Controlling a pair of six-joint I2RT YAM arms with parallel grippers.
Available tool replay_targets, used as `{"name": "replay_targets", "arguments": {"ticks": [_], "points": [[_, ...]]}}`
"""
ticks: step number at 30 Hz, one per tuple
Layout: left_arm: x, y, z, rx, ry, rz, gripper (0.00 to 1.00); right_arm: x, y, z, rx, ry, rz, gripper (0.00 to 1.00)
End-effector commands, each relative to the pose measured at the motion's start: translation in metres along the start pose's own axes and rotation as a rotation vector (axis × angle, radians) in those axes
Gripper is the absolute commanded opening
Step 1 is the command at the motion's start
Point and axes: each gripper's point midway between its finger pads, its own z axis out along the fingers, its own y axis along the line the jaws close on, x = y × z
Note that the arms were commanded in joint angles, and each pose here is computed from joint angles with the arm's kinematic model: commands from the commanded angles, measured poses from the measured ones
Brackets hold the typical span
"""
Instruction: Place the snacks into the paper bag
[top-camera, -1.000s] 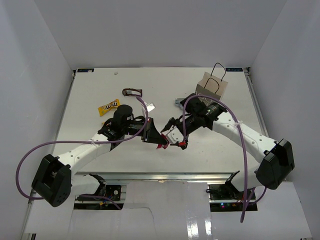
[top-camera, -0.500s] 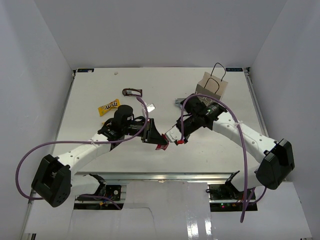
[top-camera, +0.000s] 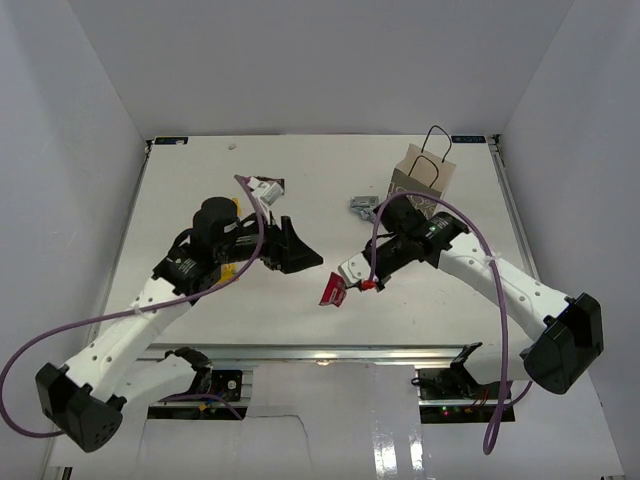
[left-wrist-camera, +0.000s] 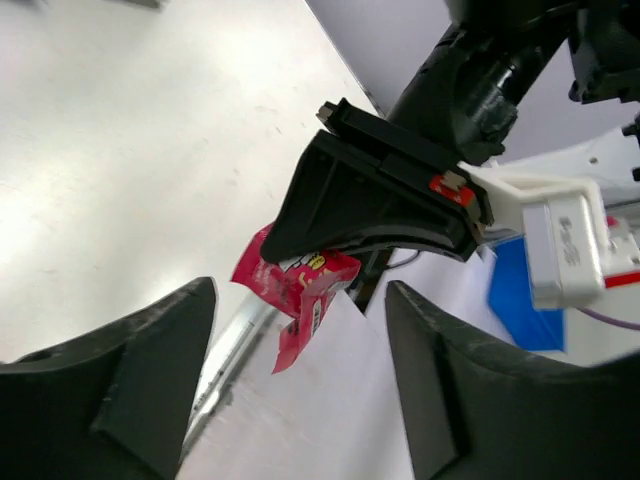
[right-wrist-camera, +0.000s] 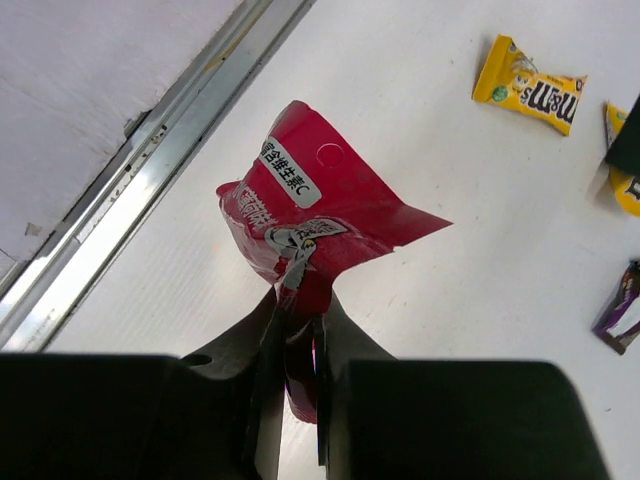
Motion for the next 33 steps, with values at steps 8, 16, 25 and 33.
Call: {"name": "replay_targets", "arguments": {"ticks": [8, 16, 25, 33], "points": [[-0.042, 0.011, -0.082, -0.342, -0.364, 0.118, 0.95, -0.002, -0.032, -0.055, 0.212, -0.035, 0.279, 0.08], [-0.030, 0.036, -0.080, -0.412, -0.383, 0.043, 0.95, 0.000, -0.086, -0.133, 0.482, 0.012, 0.412, 0.08], [-0.014, 0.061, -0.070, -0.466, -0.349, -0.026, 0.95, 0.000, -0.128, -0.241, 0.797, 0.026, 0.542, 0.08], [-0.005, 0.076, -0.071, -0.516, -0.364, -0.067, 0.95, -0.001, -0.140, -0.350, 1.078, -0.019, 0.612, 0.08]]}}
